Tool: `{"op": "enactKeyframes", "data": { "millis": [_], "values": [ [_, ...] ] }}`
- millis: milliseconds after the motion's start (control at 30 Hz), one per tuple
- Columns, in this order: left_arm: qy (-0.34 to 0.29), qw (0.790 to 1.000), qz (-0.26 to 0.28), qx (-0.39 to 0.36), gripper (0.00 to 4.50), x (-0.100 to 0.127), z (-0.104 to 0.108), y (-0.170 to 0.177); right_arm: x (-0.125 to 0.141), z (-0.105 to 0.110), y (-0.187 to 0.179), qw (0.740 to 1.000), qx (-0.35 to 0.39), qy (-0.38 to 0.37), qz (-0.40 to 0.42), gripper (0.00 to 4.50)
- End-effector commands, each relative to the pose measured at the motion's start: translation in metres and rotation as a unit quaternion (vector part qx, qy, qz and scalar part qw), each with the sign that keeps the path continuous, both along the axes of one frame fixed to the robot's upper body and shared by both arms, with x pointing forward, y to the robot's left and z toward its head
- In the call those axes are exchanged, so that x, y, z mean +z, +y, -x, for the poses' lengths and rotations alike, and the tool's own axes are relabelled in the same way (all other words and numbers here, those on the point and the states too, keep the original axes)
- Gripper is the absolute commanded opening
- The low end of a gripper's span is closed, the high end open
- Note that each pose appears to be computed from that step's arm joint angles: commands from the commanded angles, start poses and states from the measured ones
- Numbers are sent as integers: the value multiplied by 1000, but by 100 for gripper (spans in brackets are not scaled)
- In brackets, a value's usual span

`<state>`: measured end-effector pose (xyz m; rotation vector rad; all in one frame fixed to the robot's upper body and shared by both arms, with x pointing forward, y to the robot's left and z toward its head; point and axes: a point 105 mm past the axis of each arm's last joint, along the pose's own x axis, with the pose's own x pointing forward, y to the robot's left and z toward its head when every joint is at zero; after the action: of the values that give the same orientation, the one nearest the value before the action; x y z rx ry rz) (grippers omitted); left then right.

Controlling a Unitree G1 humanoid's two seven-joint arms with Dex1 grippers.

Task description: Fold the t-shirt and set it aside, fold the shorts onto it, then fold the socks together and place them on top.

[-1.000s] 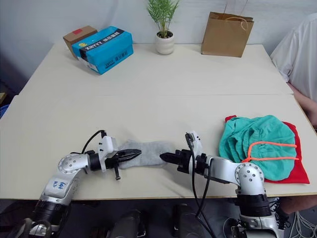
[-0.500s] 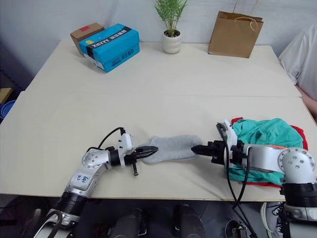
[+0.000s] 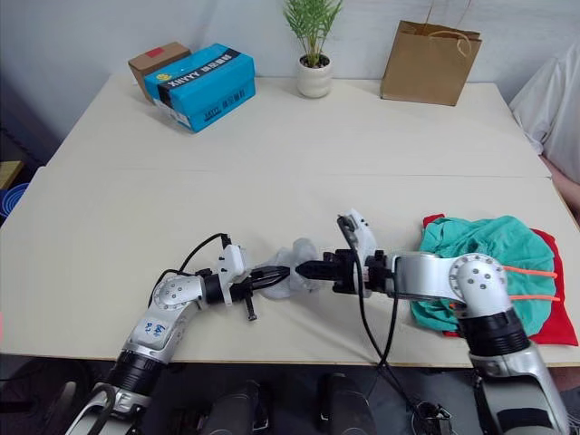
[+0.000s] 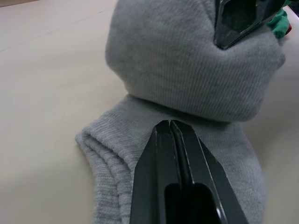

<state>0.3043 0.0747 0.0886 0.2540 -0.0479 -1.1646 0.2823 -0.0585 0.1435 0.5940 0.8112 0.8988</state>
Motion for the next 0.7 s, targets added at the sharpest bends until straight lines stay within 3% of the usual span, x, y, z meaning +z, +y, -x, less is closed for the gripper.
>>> {"op": "enactKeyframes", "data": {
  "millis": [33, 167, 267, 567, 700],
  "values": [
    [32, 999, 2, 24, 0, -8, 1, 11, 1, -8, 5, 1000, -18, -21, 2, 2],
    [56, 997, 34, 29, 0, 0, 4, 15, -1, -12, 8, 999, -21, -35, -9, 2],
    [58, 997, 44, 25, 0, 10, 9, 22, 5, 5, 16, 996, 48, -62, -40, 82],
    [79, 995, 55, 25, 0, 29, 22, 41, 25, 18, 10, 971, 121, -180, -102, 392],
    [96, 993, 36, 66, 0, 36, 28, 77, 39, 21, -10, 960, 126, -212, -129, 392]
  ]
}}
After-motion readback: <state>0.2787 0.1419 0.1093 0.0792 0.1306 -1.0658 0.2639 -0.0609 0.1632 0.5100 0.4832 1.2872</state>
